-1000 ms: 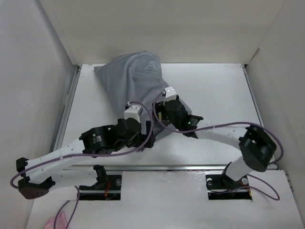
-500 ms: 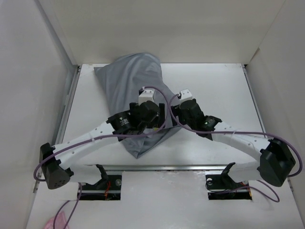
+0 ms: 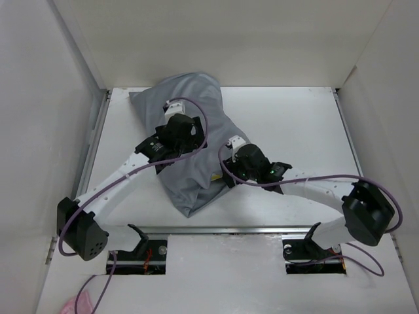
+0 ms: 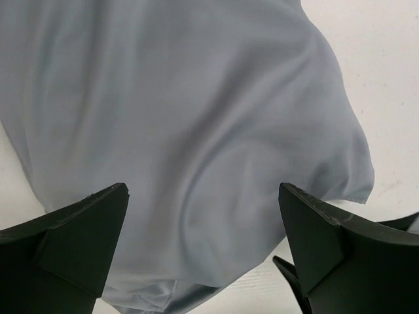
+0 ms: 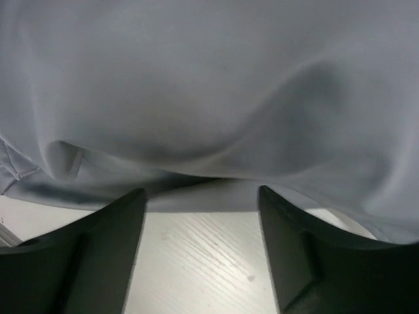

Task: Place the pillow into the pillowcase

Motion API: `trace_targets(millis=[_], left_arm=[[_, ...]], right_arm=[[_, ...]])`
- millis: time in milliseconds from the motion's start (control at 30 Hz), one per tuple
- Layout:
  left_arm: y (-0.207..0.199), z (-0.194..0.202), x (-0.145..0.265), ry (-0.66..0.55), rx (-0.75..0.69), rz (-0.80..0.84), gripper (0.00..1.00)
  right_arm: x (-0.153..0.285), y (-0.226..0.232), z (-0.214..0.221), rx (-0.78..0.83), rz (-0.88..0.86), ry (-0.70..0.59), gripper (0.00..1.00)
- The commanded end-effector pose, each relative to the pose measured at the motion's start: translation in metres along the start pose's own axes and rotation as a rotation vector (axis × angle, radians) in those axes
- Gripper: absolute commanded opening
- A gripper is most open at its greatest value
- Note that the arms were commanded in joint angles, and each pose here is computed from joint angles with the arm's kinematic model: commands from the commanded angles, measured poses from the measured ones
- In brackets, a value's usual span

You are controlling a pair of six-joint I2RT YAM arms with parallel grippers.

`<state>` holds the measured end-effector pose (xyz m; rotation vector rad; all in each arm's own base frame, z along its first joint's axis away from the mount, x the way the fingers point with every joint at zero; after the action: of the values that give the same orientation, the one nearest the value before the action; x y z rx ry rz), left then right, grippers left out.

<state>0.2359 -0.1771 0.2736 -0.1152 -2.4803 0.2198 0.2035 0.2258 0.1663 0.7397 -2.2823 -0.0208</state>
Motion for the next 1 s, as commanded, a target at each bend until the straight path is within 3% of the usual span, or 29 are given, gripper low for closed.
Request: trace_targets(millis=[0, 67, 100, 133, 167, 200, 333, 467, 567, 633, 667, 700, 833, 967], left_arm=[[0.004, -0.003, -0.003, -0.012, 0.004, 0.028, 1.0], [0.007, -0.004, -0.004, -0.014, 0.01, 0.02, 1.0], [0.008, -0.005, -0.005, -0.011, 0.016, 0.02, 1.0], [0.008, -0.005, -0.005, -0.011, 0.016, 0.02, 1.0], [0.009, -0.005, -0.005, -0.011, 0.007, 0.02, 1.0], [0.012, -0.005, -0.006, -0.006, 0.01, 0.008, 1.0], [0.02, -0.011, -0.009, -0.02, 0.023, -0.015, 1.0], [0.025, -0.018, -0.013, -0.036, 0.024, -0.028, 1.0], [0.029, -0.022, -0.019, -0.035, 0.029, -0.041, 1.0], [0.03, -0.027, -0.019, -0.049, 0.029, -0.034, 1.0], [0.032, -0.031, -0.022, -0.052, 0.036, -0.042, 1.0], [0.034, -0.032, -0.022, -0.049, 0.033, -0.041, 1.0], [0.038, -0.034, -0.028, -0.041, 0.042, -0.052, 1.0], [0.048, -0.039, -0.03, -0.048, 0.063, -0.081, 1.0]], right_arm=[[-0.01, 0.028, -0.02, 0.073, -0.155, -0.061, 0.71], [-0.022, 0.032, -0.019, 0.104, -0.161, -0.061, 0.67], [-0.027, 0.03, -0.016, 0.105, -0.141, -0.05, 0.55], [-0.029, 0.031, -0.024, 0.103, -0.121, -0.071, 0.24], [-0.031, 0.03, -0.025, 0.084, -0.092, -0.063, 0.06], [-0.03, 0.029, -0.025, 0.072, -0.065, -0.054, 0.0], [0.004, 0.009, -0.008, 0.02, 0.079, -0.047, 0.0], [0.056, -0.005, 0.023, -0.076, 0.14, 0.072, 0.0], [0.076, 0.004, 0.024, -0.08, -0.044, 0.031, 0.0], [0.071, 0.009, 0.017, -0.029, -0.078, 0.01, 0.0], [0.071, 0.016, 0.007, -0.013, -0.092, -0.005, 0.06], [0.069, 0.023, 0.003, 0.008, -0.125, -0.004, 0.28], [0.05, 0.048, -0.02, 0.046, -0.275, -0.045, 0.62], [0.016, 0.065, -0.037, -0.003, -0.302, -0.057, 0.73]])
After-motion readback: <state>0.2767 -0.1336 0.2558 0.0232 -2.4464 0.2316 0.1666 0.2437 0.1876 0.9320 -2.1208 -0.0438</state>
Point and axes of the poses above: each gripper's point midway between its finger pads, its own x axis back along the fingers, its own y axis along the line the jaws close on, z = x × y, the point moved 10 cm from there along x, back along the fingers, and after that the axes turned 7 degrees about -x, right-handed, at the moved point
